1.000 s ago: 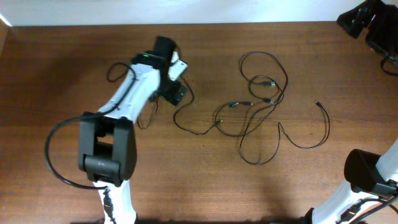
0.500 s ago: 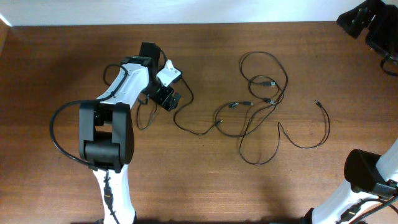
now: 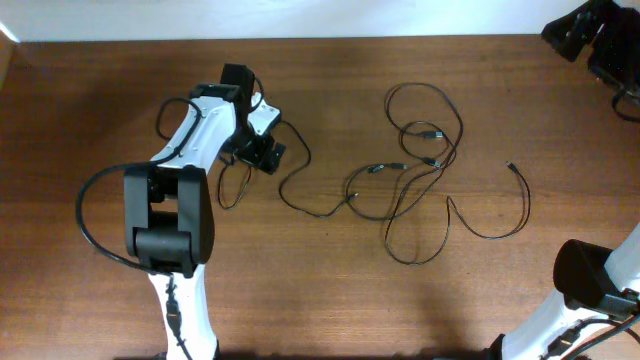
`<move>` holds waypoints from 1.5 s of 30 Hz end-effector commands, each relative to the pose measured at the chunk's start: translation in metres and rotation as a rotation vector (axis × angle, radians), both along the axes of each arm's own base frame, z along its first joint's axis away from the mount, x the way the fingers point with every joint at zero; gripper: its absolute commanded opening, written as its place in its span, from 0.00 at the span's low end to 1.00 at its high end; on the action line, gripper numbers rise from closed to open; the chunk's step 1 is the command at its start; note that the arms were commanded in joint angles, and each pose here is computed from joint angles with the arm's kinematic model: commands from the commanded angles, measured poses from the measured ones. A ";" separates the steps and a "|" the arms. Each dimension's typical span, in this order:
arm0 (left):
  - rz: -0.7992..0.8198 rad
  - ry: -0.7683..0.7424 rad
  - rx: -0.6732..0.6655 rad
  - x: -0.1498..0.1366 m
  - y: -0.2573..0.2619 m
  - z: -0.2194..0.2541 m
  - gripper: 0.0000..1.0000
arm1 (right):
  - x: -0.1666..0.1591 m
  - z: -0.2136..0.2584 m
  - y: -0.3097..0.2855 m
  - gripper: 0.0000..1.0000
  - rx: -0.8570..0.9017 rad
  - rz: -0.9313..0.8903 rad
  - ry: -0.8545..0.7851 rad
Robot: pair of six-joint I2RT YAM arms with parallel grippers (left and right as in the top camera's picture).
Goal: Untangle cables
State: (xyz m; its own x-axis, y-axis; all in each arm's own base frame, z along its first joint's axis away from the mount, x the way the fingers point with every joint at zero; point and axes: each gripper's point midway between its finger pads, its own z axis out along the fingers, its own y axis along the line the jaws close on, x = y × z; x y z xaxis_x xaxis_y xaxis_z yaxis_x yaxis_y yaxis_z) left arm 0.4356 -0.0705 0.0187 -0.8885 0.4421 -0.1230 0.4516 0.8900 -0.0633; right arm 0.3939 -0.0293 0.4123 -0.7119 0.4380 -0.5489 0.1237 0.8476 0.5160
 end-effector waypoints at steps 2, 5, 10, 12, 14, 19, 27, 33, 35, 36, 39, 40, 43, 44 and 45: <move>-0.001 0.090 -0.095 -0.028 -0.017 -0.025 1.00 | -0.002 0.001 0.003 0.97 -0.008 0.015 -0.005; 0.003 0.127 -0.092 -0.039 -0.016 -0.037 1.00 | -0.002 0.001 0.003 0.97 -0.008 0.015 -0.005; -0.094 0.165 -0.165 -0.057 -0.066 -0.035 0.91 | -0.002 0.001 0.003 0.97 -0.008 0.015 -0.005; -0.116 0.164 -0.078 -0.064 -0.074 -0.038 0.91 | -0.002 0.001 0.003 0.97 -0.008 0.015 -0.005; -0.079 0.142 0.040 -0.062 -0.066 -0.041 0.87 | -0.002 0.001 0.003 0.97 -0.008 0.015 -0.005; -0.019 0.070 0.139 -0.047 -0.052 -0.043 0.51 | -0.002 0.001 0.003 0.97 -0.008 0.015 -0.005; 0.072 0.001 0.188 -0.032 -0.042 -0.045 0.00 | -0.002 0.001 0.003 0.97 -0.008 0.015 -0.005; 0.190 -0.162 0.123 0.015 -0.029 0.067 0.00 | -0.002 0.001 0.003 0.97 -0.008 0.015 -0.005; 0.246 -0.281 0.085 0.026 -0.010 0.142 0.00 | -0.002 0.001 0.003 0.97 -0.008 0.015 -0.005; 0.270 -0.336 0.069 0.027 -0.001 0.173 0.00 | -0.002 0.001 0.003 0.97 -0.008 0.015 -0.005; 0.328 -0.525 0.018 0.020 0.022 0.260 0.00 | -0.002 0.001 0.003 0.97 -0.008 0.015 -0.005; 0.340 -0.586 0.000 0.013 0.027 0.286 0.00 | -0.002 0.001 0.003 0.97 -0.008 0.015 -0.005; 0.339 -0.768 -0.043 -0.010 0.031 0.354 0.00 | -0.002 0.001 0.003 0.97 -0.008 0.015 -0.005; 0.352 -0.814 -0.039 -0.017 0.036 0.369 0.00 | -0.002 0.001 0.003 0.97 -0.008 0.015 -0.005; 0.363 -0.836 -0.027 -0.020 0.040 0.376 0.00 | -0.002 0.001 0.003 0.97 -0.008 0.015 -0.005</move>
State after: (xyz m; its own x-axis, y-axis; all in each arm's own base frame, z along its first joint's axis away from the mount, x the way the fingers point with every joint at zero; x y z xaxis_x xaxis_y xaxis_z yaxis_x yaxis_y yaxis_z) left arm 0.4285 -0.0405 0.3645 -0.6498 0.1463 -0.7459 0.0977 0.9892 0.1089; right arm 0.3939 -0.0293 0.4123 -0.7119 0.4380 -0.5489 0.1237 0.8476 0.5160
